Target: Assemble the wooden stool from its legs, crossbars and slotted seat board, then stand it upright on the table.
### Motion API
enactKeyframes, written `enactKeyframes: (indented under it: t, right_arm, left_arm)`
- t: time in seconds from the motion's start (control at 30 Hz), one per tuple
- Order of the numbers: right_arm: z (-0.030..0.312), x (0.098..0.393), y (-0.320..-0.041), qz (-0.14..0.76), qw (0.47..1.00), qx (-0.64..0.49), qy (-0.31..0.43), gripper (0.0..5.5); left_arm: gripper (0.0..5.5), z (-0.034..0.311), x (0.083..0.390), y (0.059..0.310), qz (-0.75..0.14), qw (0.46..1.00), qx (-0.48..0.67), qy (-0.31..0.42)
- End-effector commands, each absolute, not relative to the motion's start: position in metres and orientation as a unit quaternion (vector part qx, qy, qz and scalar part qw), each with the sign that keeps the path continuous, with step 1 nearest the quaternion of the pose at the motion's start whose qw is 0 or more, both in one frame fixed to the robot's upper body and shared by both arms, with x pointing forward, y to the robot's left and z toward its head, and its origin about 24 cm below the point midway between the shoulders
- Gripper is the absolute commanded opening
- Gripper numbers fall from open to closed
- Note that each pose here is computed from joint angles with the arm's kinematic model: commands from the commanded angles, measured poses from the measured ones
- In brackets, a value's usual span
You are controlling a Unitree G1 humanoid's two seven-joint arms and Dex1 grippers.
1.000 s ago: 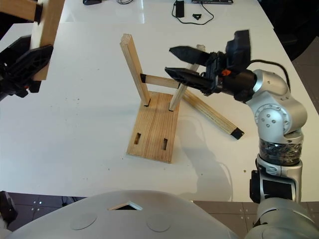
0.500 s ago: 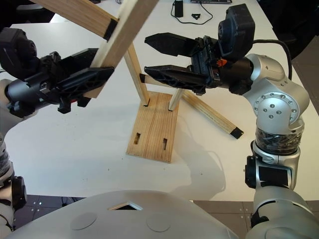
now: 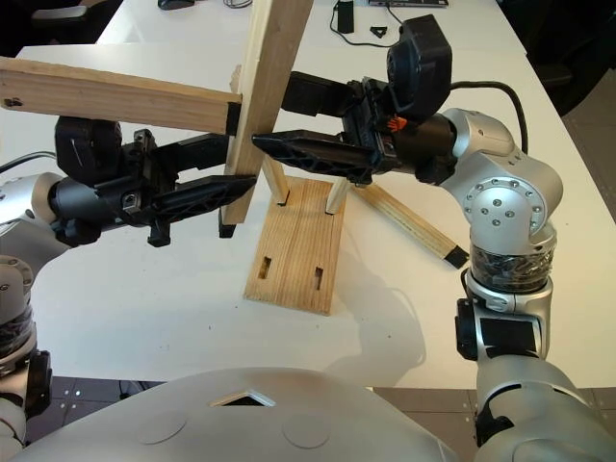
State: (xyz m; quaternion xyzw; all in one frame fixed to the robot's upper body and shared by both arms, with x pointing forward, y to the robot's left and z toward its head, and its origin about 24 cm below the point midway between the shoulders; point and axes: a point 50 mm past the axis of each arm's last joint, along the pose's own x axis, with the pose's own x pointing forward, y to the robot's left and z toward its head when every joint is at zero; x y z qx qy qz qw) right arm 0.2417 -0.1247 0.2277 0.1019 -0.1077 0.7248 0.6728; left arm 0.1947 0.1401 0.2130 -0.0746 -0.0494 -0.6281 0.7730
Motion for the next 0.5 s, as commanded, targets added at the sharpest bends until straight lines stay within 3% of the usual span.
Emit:
enactKeyframes:
  t: [0.03, 0.37, 0.5]
  right_arm:
    - [0.226, 0.245, -0.126, 0.720, 0.681, 0.083, -0.104, 2.70]
    - [0.217, 0.238, -0.120, 0.746, 0.656, 0.076, -0.085, 2.70]
    - [0.212, 0.237, -0.119, 0.752, 0.651, 0.069, -0.075, 2.15]
  left_arm:
    - [2.01, 0.212, 0.194, 0.140, -0.630, 0.773, -0.065, -0.047]
    - [2.01, 0.203, 0.195, 0.137, -0.633, 0.773, -0.043, -0.024]
    - [2.01, 0.204, 0.196, 0.135, -0.637, 0.769, -0.043, -0.026]
